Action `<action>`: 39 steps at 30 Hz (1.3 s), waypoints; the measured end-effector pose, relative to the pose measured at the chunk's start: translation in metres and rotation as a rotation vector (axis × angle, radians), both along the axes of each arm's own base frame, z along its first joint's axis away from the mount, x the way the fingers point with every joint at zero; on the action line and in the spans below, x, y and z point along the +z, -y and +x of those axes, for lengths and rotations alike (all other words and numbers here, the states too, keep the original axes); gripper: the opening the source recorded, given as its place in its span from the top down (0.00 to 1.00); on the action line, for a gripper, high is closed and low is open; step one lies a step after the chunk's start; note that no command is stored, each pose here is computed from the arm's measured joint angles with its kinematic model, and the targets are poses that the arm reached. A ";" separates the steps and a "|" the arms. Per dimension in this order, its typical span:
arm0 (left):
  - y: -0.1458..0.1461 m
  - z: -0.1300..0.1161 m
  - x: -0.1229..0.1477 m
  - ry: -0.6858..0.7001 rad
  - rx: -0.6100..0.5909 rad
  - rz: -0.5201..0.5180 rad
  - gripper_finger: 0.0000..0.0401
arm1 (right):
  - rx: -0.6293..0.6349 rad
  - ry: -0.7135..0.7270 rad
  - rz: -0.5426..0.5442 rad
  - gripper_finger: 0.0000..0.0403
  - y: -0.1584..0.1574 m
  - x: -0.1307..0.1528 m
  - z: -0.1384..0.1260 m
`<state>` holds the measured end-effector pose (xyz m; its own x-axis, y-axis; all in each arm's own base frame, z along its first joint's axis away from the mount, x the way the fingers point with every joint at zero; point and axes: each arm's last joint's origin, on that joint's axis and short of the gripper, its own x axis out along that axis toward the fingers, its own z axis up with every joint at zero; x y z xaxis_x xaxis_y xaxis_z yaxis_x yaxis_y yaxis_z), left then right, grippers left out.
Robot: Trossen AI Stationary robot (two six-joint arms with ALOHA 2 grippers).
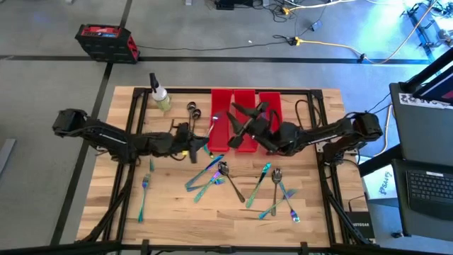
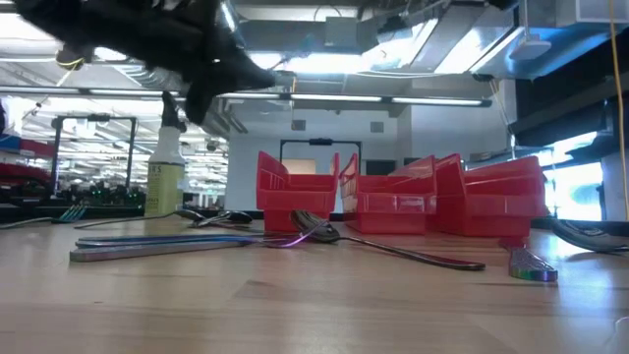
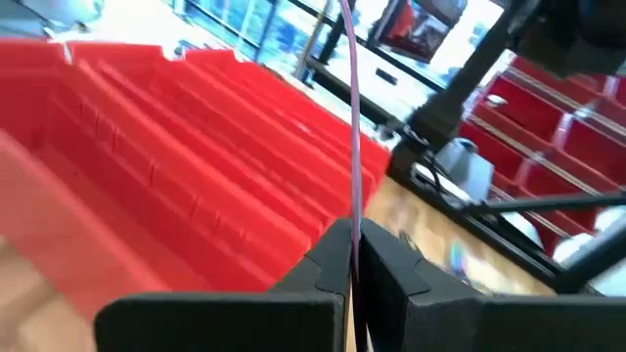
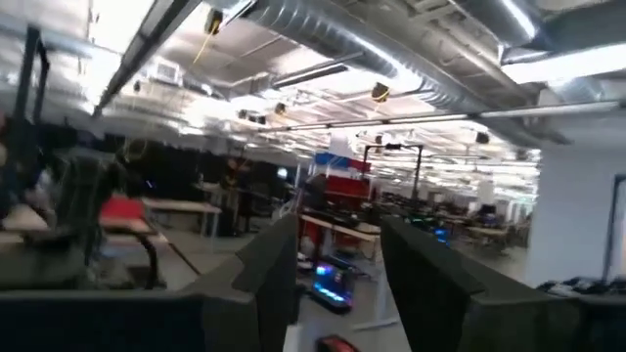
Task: Sort silverware
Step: Put the blue fork into the left red silverware bin
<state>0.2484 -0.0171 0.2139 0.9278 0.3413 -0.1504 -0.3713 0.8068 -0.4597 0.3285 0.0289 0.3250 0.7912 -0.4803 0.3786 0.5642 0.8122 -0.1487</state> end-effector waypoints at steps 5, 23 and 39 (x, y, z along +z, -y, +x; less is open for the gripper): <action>-0.002 0.040 0.003 -0.054 0.155 0.008 1.00 | -0.060 -0.044 -0.038 0.67 0.004 0.011 -0.036; -0.054 0.127 0.025 -0.363 0.569 -0.088 1.00 | -0.112 -0.214 -0.038 0.67 0.020 0.003 -0.133; -0.061 0.120 0.017 -0.455 0.569 -0.272 1.00 | -0.235 -0.425 -0.110 0.67 0.022 -0.011 -0.131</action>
<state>0.3682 0.0436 0.2310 0.4475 0.6433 -0.6212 -0.8943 0.3162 -0.3167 0.1970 0.0068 0.3141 0.7616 -0.6396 0.1048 0.6013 0.6369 -0.4825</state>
